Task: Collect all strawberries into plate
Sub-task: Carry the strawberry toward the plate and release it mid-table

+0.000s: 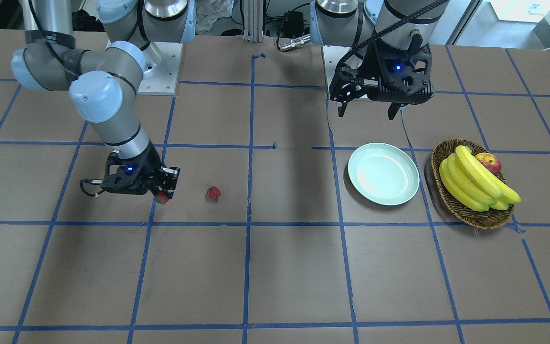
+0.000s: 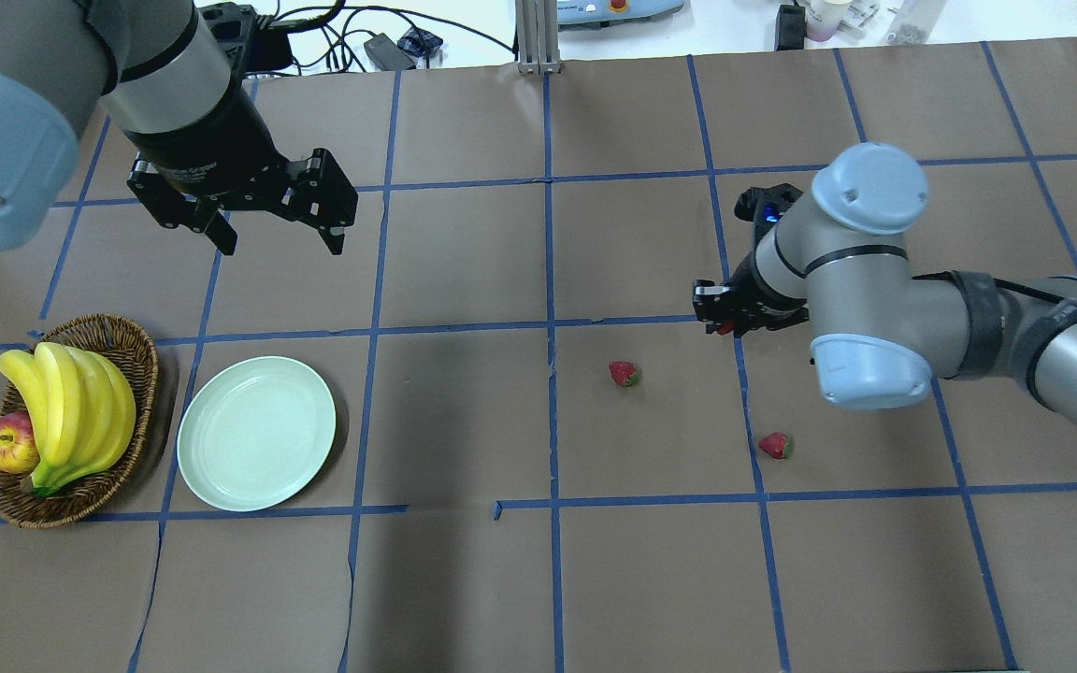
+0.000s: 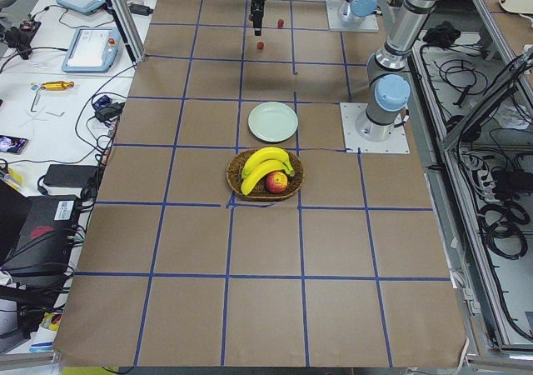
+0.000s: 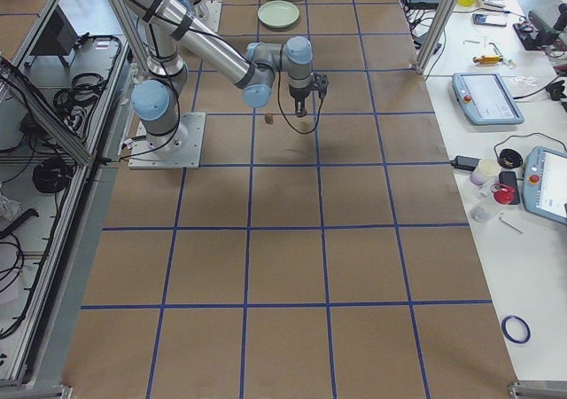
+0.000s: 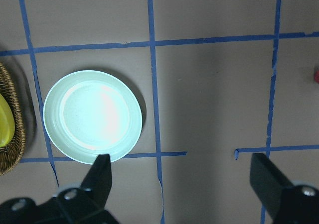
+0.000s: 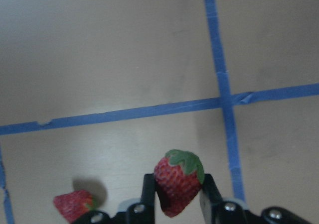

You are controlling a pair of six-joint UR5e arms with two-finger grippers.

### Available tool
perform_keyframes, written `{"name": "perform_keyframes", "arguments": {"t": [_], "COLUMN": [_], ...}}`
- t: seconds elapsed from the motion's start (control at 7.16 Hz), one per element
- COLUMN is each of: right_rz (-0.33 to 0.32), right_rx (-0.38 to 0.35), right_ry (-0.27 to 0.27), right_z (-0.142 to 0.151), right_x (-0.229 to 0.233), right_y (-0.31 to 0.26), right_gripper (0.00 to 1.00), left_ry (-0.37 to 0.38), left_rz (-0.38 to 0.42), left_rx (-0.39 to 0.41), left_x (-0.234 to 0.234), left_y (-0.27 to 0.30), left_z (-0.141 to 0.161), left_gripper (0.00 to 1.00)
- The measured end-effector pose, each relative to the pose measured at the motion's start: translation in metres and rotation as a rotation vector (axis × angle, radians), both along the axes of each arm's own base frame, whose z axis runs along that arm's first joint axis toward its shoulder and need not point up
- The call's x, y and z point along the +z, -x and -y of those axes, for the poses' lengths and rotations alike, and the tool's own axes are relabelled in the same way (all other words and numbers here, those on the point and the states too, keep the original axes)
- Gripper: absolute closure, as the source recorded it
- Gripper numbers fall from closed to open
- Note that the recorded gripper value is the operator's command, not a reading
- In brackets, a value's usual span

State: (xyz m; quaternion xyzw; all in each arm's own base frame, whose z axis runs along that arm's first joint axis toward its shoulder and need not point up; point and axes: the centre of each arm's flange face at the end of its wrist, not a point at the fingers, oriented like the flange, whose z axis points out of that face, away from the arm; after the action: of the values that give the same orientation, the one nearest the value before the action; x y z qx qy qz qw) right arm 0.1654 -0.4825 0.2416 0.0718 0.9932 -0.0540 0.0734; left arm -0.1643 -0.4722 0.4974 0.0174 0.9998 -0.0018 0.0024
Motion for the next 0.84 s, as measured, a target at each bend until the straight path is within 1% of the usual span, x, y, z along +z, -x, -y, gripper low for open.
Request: {"name": "perform_keyframes", "arguments": {"t": [0.28,0.42,0.56,0.7,0.84], "right_rz": [0.025,0.035,0.032,0.027,0.027], "right_rx": [-0.035,-0.022,0.010,0.030,0.037], "right_ry": [-0.005,-0.024,-0.046,-0.063,-0.070], "right_z": [-0.020,-0.033,-0.046,-0.052,-0.054], "right_x": [0.010,0.005,-0.008,-0.024,-0.035], "right_y": [-0.087,-0.128,-0.160,-0.179,-0.186], "right_gripper": [1.00,1.00,1.00,0.89,0.90], "left_ry": [0.000,0.000,0.001,0.001,0.002], "left_rz": [0.001,0.001,0.001,0.001,0.001], "left_rx": [-0.001,-0.002,-0.004,-0.005,-0.005], "left_x": [0.000,0.000,0.000,0.001,0.001], "left_y": [0.000,0.000,0.000,0.001,0.001], "left_z": [0.000,0.000,0.000,0.000,-0.001], "left_gripper": [0.00,0.00,0.00,0.00,0.00]}}
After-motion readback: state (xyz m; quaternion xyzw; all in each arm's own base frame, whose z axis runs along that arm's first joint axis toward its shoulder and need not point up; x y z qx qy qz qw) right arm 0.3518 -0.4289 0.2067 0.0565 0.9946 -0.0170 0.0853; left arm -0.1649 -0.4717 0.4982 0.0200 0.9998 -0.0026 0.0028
